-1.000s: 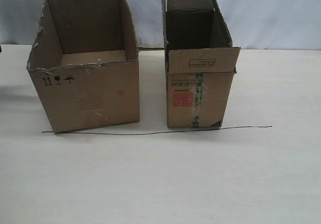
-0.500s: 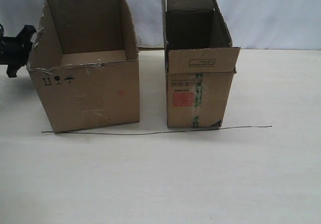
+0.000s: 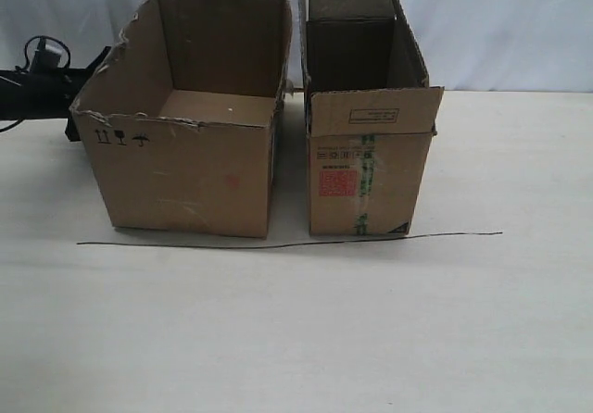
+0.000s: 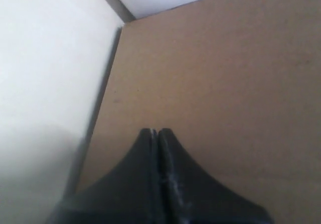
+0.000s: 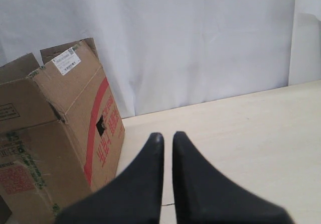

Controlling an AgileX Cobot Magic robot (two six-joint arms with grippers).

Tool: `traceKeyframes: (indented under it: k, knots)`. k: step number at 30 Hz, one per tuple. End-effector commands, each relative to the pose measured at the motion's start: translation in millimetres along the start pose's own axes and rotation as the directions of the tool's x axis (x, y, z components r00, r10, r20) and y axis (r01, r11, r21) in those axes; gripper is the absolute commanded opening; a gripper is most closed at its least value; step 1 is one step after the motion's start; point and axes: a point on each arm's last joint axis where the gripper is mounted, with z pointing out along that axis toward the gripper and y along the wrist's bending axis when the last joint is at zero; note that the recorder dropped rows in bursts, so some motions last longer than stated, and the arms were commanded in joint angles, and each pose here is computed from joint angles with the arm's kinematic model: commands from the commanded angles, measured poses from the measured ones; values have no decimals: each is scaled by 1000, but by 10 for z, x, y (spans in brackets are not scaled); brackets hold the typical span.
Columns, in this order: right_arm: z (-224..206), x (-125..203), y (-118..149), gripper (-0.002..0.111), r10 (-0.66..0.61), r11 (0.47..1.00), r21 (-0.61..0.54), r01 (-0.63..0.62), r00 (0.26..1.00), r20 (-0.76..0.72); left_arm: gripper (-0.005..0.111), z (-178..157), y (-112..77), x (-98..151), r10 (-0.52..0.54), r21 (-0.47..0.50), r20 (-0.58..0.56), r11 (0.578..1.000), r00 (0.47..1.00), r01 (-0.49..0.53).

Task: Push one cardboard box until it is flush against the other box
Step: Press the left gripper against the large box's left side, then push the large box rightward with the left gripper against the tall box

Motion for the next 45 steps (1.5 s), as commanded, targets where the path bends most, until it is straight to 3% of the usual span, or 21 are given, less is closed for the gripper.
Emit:
traceKeyframes:
  k: [1, 16, 20, 25, 29, 33, 37, 45]
  knots:
    - [0, 15, -4, 5, -8, 1000, 3, 8, 1000, -2, 0, 54, -74, 1, -8, 9, 31, 1000, 999, 8]
    - [0, 15, -4, 5, -8, 1000, 3, 8, 1000, -2, 0, 216, -233, 175, 12, 28, -3, 1000, 1000, -12]
    - [0, 15, -4, 5, -8, 1000, 3, 8, 1000, -2, 0, 98, -149, 52, 69, 34, 19, 997, 997, -70]
    - [0, 15, -4, 5, -8, 1000, 3, 8, 1000, -2, 0, -279, -50, -187, 126, 71, -9, 990, 992, -125]
    - [0, 15, -4, 5, -8, 1000, 3, 8, 1000, -2, 0, -653, -9, -326, 173, -8, -94, 985, 981, -174]
    - [0, 15, -4, 5, -8, 1000, 3, 8, 1000, -2, 0, -888, -61, -270, 208, -101, -267, 965, 941, -242]
    - [0, 15, -4, 5, -8, 1000, 3, 8, 1000, -2, 0, -923, -182, -117, 217, -17, -410, 969, 886, -245]
    - [0, 15, -4, 5, -8, 1000, 3, 8, 1000, -2, 0, -803, -369, 61, 228, 69, -486, 972, 843, -223]
